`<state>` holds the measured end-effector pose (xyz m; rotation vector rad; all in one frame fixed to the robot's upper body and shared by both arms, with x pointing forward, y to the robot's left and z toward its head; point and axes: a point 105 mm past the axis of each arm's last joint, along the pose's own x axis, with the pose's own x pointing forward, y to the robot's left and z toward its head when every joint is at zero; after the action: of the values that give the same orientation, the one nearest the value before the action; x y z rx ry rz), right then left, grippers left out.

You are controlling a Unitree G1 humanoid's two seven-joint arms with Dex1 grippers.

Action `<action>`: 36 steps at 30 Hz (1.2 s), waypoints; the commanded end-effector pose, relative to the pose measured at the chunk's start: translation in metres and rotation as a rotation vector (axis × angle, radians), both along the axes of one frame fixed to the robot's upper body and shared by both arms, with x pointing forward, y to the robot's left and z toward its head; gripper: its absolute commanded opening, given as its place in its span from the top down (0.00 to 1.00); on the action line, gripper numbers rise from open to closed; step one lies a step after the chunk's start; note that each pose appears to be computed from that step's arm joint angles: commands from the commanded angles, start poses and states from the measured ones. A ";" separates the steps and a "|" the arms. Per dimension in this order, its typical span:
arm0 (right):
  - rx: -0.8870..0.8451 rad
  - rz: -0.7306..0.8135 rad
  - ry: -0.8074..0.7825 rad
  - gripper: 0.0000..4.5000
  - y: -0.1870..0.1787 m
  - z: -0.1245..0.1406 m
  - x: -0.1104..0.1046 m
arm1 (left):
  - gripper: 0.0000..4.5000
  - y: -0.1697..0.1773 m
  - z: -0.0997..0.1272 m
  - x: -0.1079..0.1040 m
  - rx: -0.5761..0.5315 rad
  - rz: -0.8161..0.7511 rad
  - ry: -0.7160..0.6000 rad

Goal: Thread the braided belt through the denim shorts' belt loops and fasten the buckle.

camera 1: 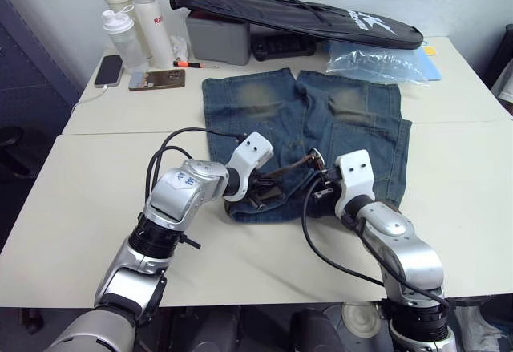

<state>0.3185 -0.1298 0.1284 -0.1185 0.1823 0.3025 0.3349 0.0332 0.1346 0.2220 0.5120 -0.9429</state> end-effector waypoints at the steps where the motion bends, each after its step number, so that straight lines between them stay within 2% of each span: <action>1: 0.031 0.037 -0.064 0.99 0.005 0.017 -0.006 | 1.00 -0.006 0.009 -0.001 -0.017 -0.016 -0.045; 10: 0.037 0.185 -0.008 0.99 0.029 0.008 -0.015 | 1.00 -0.027 0.007 -0.010 -0.030 -0.076 -0.044; 17: -0.001 0.140 0.057 0.99 0.015 -0.005 -0.013 | 1.00 -0.023 0.006 -0.010 -0.022 -0.084 -0.044; 21: -0.051 0.062 0.078 0.99 -0.003 -0.013 -0.008 | 1.00 -0.019 0.005 -0.009 -0.013 -0.079 -0.043; 26: -0.056 0.023 0.081 0.99 -0.016 -0.014 -0.002 | 1.00 -0.016 0.005 -0.010 -0.010 -0.076 -0.044; 36: -0.001 -0.003 0.099 0.99 -0.018 -0.014 0.003 | 1.00 -0.012 0.002 -0.007 0.002 -0.059 -0.046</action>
<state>0.3186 -0.1383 0.1115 -0.1156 0.2860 0.3571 0.3294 0.0217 0.1307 0.2580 0.4998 -0.9865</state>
